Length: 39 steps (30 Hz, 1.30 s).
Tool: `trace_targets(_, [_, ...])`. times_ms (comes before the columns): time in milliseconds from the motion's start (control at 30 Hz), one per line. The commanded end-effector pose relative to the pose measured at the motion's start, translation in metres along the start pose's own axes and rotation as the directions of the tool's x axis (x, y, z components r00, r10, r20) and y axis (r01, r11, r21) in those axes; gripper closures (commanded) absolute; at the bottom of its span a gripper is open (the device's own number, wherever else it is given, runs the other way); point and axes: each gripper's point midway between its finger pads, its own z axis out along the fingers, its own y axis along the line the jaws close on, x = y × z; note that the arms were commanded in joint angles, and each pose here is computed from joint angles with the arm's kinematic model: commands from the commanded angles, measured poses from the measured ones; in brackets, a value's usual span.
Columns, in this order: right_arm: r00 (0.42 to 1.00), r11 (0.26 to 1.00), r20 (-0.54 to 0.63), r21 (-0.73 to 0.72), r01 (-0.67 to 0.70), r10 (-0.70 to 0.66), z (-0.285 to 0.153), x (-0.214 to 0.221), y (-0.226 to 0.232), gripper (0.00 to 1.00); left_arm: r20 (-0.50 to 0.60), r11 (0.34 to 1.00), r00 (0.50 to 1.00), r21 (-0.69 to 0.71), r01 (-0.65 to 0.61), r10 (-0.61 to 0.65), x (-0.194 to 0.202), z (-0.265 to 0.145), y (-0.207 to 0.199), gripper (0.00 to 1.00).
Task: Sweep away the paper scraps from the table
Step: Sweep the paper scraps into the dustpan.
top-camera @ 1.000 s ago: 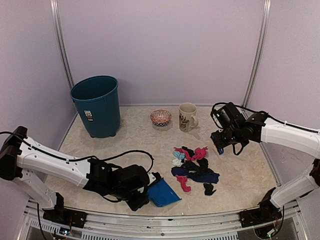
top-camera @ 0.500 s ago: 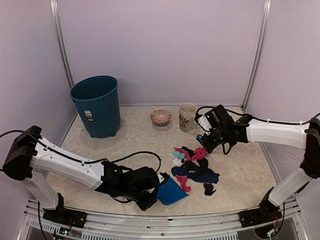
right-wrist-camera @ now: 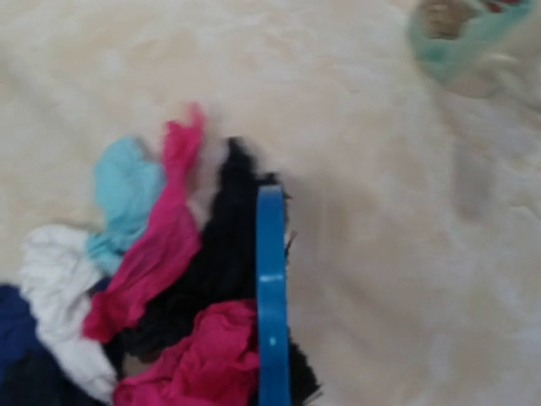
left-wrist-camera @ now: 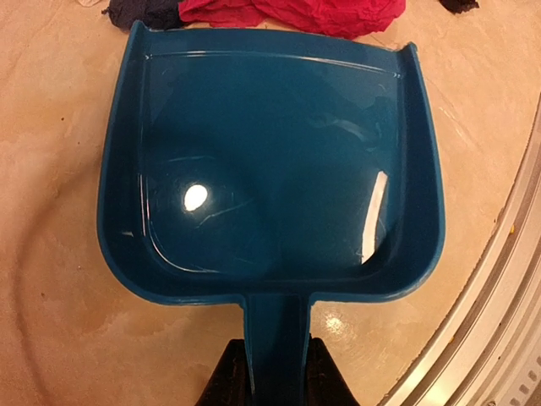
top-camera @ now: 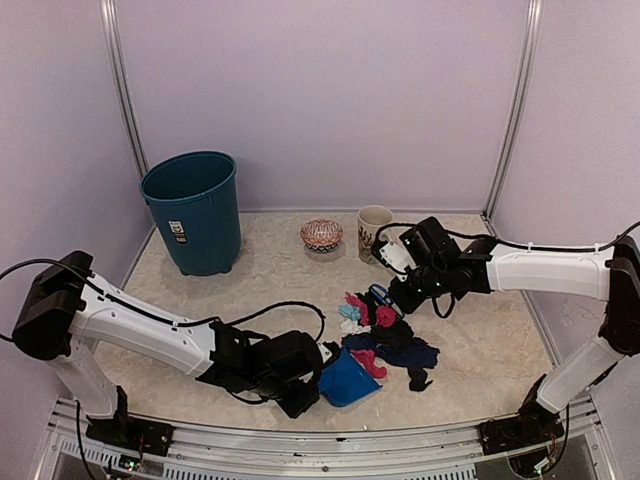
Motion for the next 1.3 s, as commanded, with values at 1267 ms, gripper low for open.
trace_targets(1267, [0.968,0.986,0.224,0.15,0.077,-0.11,-0.071,-0.06,0.032,1.0,-0.055,0.974,0.974,-0.074,0.214,-0.218,0.024,0.015,0.055,1.0])
